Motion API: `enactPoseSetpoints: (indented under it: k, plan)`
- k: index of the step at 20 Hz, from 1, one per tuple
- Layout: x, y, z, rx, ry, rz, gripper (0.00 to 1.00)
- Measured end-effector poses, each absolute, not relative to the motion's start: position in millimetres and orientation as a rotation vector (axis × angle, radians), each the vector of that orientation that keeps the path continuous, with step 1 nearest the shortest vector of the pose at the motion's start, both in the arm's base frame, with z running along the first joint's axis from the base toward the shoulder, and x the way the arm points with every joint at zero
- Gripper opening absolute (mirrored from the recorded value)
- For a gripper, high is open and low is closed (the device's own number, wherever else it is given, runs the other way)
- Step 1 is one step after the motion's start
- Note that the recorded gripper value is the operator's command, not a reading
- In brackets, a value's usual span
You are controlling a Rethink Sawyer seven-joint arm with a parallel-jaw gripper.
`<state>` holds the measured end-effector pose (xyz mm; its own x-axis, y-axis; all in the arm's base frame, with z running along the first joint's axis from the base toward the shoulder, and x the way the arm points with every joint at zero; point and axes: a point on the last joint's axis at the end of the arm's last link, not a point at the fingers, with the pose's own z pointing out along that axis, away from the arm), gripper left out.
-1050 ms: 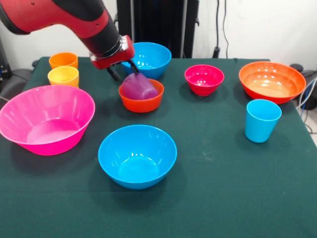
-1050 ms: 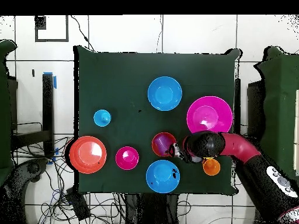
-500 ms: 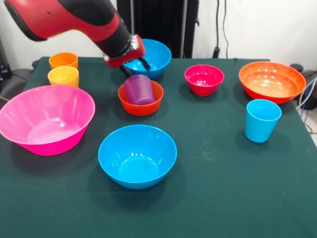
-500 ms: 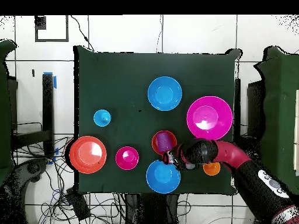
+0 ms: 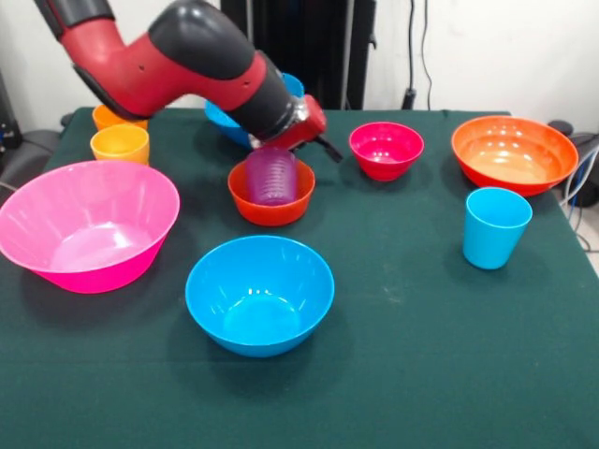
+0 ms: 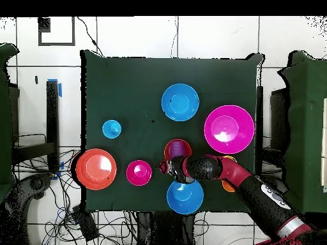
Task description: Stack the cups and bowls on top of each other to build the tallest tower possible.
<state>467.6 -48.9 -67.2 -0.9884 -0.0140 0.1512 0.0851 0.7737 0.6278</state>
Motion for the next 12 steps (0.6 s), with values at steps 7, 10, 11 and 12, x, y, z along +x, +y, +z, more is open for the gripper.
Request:
enactPoseSetpoints:
  k: [7,10,11,12]
  plan:
    - [489,-21,-54,0.002,-2.854,-1.089,1.0]
    - [494,-21,-46,0.022,-2.87,-1.088,1.0]
    - [495,-22,-44,0.029,-2.877,-1.082,1.0]
    - [496,-24,-42,0.035,-2.883,-1.075,1.0]
